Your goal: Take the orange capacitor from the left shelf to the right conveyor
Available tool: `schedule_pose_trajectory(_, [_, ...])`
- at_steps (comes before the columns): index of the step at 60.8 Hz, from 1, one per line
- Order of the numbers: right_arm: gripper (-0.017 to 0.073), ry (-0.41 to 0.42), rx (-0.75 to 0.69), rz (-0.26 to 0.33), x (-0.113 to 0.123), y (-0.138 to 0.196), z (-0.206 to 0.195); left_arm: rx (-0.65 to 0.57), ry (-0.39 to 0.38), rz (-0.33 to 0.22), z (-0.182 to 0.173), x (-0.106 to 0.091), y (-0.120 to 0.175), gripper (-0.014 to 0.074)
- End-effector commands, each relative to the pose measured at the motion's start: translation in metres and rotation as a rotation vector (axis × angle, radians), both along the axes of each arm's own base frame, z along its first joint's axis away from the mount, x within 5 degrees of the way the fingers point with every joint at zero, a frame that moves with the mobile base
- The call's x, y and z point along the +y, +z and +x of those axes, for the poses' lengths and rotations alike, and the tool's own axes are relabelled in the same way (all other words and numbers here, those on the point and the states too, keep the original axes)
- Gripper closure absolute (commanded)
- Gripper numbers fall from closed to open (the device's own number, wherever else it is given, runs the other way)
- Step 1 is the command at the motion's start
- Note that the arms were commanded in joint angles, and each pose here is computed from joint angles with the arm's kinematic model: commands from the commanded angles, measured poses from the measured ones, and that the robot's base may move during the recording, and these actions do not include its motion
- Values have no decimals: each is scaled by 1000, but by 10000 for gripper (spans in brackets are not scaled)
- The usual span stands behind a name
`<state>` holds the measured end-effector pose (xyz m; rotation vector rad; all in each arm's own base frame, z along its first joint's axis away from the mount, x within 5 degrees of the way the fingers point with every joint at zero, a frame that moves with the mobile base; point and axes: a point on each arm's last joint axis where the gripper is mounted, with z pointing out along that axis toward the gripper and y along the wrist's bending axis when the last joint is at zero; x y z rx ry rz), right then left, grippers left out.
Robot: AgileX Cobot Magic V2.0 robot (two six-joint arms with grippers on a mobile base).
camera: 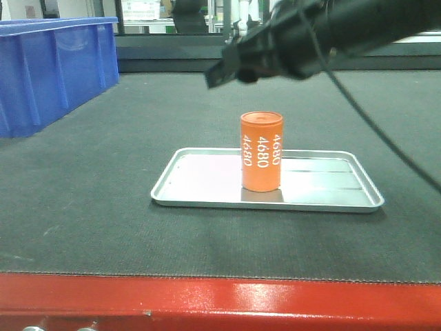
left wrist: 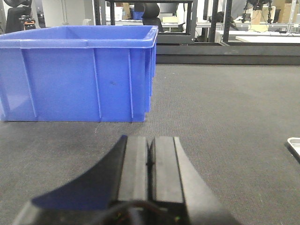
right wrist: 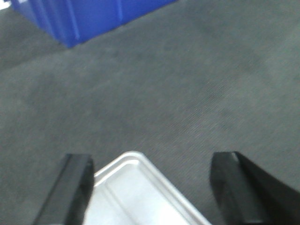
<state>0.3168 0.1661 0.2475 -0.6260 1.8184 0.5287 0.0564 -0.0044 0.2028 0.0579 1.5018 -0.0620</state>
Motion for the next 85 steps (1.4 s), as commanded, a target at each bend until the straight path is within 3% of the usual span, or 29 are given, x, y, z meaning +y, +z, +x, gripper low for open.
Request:
schedule_pose_trajectory(1, [176, -10, -124, 71, -5, 46, -6, -87, 2, -12, 0, 0, 10, 699])
schedule_pose_trajectory(8, [527, -71, -138, 39, -15, 62, -14, -87, 2, -12, 0, 0, 10, 699])
schedule_pose_trajectory(11, [483, -107, -137, 19, -21, 69, -18, -87, 2, -12, 0, 0, 10, 699])
schedule_pose_trajectory(25, [511, -221, -144, -31, -40, 92, -34, -87, 2, -12, 0, 0, 10, 699])
schedule_pose_trajectory(57, [511, -234, -139, -42, -41, 92, -35, -87, 2, -12, 0, 0, 10, 699])
schedule_pose_trajectory(68, [511, -366, -121, -93, -64, 107, -50, -87, 2, -12, 0, 0, 10, 699])
schedule_pose_trajectory(85, [511, -660, -223, 105, -133, 168, -118, -88, 3, -7, 0, 0, 10, 699])
